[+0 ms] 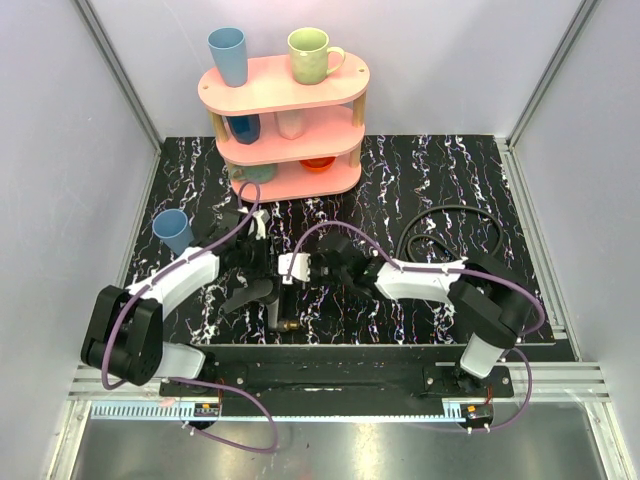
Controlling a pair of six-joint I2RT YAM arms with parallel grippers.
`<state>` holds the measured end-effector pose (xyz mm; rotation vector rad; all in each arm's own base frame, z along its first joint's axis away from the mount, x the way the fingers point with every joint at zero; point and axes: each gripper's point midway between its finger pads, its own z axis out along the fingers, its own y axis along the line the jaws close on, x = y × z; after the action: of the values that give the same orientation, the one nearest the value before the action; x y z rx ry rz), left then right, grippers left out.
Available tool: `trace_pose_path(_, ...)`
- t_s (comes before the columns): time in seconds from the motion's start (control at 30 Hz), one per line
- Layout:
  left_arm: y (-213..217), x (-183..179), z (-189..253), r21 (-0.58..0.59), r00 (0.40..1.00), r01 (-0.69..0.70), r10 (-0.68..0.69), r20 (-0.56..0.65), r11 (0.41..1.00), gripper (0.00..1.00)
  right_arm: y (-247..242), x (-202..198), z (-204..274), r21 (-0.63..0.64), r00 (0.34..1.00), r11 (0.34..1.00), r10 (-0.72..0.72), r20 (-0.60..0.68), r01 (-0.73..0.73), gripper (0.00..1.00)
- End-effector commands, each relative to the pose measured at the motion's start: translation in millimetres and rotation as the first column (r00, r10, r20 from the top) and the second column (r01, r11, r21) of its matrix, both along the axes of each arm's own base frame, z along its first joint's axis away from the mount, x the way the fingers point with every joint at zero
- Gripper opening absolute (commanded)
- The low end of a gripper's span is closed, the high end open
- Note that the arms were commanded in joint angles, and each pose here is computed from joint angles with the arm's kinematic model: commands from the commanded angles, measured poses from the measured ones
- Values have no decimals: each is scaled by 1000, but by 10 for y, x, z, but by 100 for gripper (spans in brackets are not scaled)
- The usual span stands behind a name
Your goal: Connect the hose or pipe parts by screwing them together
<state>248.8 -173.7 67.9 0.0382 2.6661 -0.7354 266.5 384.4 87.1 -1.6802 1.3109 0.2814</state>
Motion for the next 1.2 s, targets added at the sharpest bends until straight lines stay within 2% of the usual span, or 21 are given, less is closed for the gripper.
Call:
trace_pose_path(0.0, -388, 208, 444, -225, 989, 27, 7, 148, 974, 0, 452, -28, 345, 238, 971, 969, -15, -237, 73, 0)
trace_pose_path(0.03, -402, 200, 435, -221, 989, 30, 3, 151, 975, 0, 489, -66, 351, 267, 948, 959, -6, -318, 96, 0)
trace_pose_path(0.2, -377, 173, 330, -194, 988, 3, 27, 152, 981, 0, 548, 17, 401, 328, 894, 928, -9, -447, 174, 0)
trace_pose_path(0.3, -362, 151, 289, -187, 987, -10, 40, 156, 982, 0, 517, 65, 420, 348, 840, 913, 12, -543, 212, 0)
trace_pose_path(0.57, -408, 103, 246, -203, 984, -15, 50, 169, 979, 0, 369, 145, 487, 363, 623, 869, 85, -778, 335, 0)
trace_pose_path(0.6, -412, 93, 245, -200, 984, -16, 51, 172, 980, 0, 366, 78, 511, 357, 561, 870, 116, -820, 340, 0)
trace_pose_path(0.67, -407, 88, 275, -207, 980, -18, 58, 191, 978, 0, 349, 111, 498, 340, 494, 865, 127, -860, 369, 0)
trace_pose_path(0.7, -401, 101, 287, -206, 977, -23, 66, 201, 978, 0, 348, 70, 508, 318, 421, 863, 139, -896, 393, 0)
trace_pose_path(0.77, -393, 116, 323, -213, 973, -27, 75, 219, 977, 0, 343, 117, 481, 308, 342, 848, 163, -926, 431, 0)
trace_pose_path(0.8, -402, 115, 341, -221, 971, -26, 77, 225, 975, 0, 311, 99, 524, 278, 222, 840, 193, -956, 465, 0)
trace_pose_path(0.83, -403, 113, 348, -228, 970, -28, 82, 229, 973, 0, 315, 97, 551, 276, 172, 833, 219, -961, 479, 0)
trace_pose_path(0.87, -399, 89, 358, -241, 969, -34, 91, 228, 970, 0, 327, 131, 557, 310, 159, 817, 266, -951, 486, 0)
trace_pose_path(0.9, -402, 120, 395, -250, 962, -37, 101, 252, 968, 0, 316, 122, 613, 281, 59, 804, 295, -954, 523, 0)
trace_pose_path(0.97, -374, 126, 428, -254, 953, -48, 120, 277, 966, 0, 316, 147, 626, 309, 30, 782, 349, -936, 541, 0)
trace_pose_path(1.0, -347, 138, 421, -245, 950, -61, 132, 283, 968, 0, 313, 165, 627, 290, -6, 776, 354, -935, 559, 0)
trace_pose_path(1.07, -323, 134, 432, -232, 950, -67, 134, 283, 970, 0, 303, 178, 548, 254, -21, 774, 325, -945, 579, 0)
trace_pose_path(1.1, -320, 142, 440, -227, 949, -66, 131, 287, 972, 0, 297, 220, 502, 255, 16, 764, 305, -952, 593, 8)
trace_pose_path(1.17, -298, 130, 438, -204, 953, -68, 124, 275, 977, 0, 243, 222, 440, 209, 22, 761, 248, -968, 615, 26)
